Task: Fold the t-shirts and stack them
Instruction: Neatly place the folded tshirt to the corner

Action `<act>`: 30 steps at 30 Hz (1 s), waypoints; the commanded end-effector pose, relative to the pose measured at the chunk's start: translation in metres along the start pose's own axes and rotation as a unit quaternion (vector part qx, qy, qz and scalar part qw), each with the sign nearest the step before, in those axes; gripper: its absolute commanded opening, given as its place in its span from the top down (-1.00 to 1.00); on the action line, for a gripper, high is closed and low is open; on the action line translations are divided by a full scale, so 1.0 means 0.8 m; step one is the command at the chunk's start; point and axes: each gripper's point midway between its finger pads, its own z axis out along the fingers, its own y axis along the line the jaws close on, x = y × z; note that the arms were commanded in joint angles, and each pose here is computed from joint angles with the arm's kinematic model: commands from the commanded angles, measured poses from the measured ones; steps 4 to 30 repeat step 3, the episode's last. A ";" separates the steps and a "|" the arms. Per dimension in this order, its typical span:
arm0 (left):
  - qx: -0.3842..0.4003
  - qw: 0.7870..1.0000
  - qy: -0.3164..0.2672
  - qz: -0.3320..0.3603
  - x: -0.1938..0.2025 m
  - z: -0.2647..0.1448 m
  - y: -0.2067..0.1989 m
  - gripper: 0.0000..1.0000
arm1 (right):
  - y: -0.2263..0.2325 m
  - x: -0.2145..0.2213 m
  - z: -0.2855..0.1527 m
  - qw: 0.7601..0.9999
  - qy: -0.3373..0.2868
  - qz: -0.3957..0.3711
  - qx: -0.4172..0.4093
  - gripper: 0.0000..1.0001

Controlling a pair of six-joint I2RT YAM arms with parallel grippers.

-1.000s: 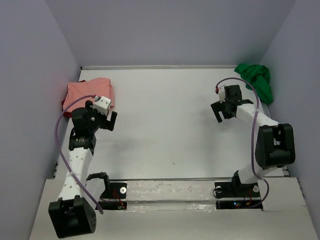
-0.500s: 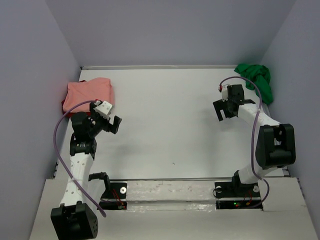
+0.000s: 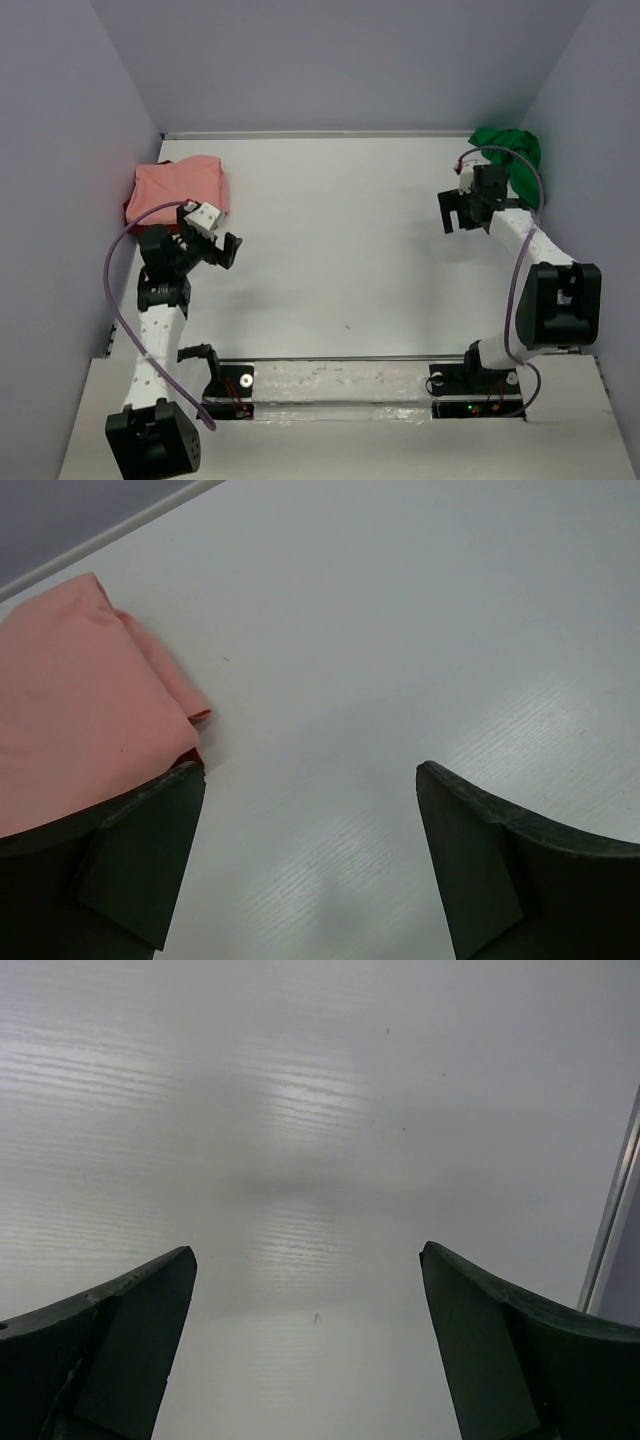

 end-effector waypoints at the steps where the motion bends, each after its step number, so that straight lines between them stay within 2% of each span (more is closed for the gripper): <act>1: 0.000 1.000 -0.001 0.000 0.002 0.002 0.003 -0.98 | -0.025 -0.026 -0.029 0.998 -0.056 0.030 -0.013 -0.99; 3: -0.004 1.000 0.007 -0.002 0.007 0.003 0.006 -0.98 | -0.017 -0.037 -0.039 0.995 -0.079 0.041 -0.048 -0.99; 30: -0.004 1.000 0.007 -0.002 0.007 0.003 0.006 -0.98 | -0.017 -0.037 -0.039 0.995 -0.079 0.041 -0.048 -0.99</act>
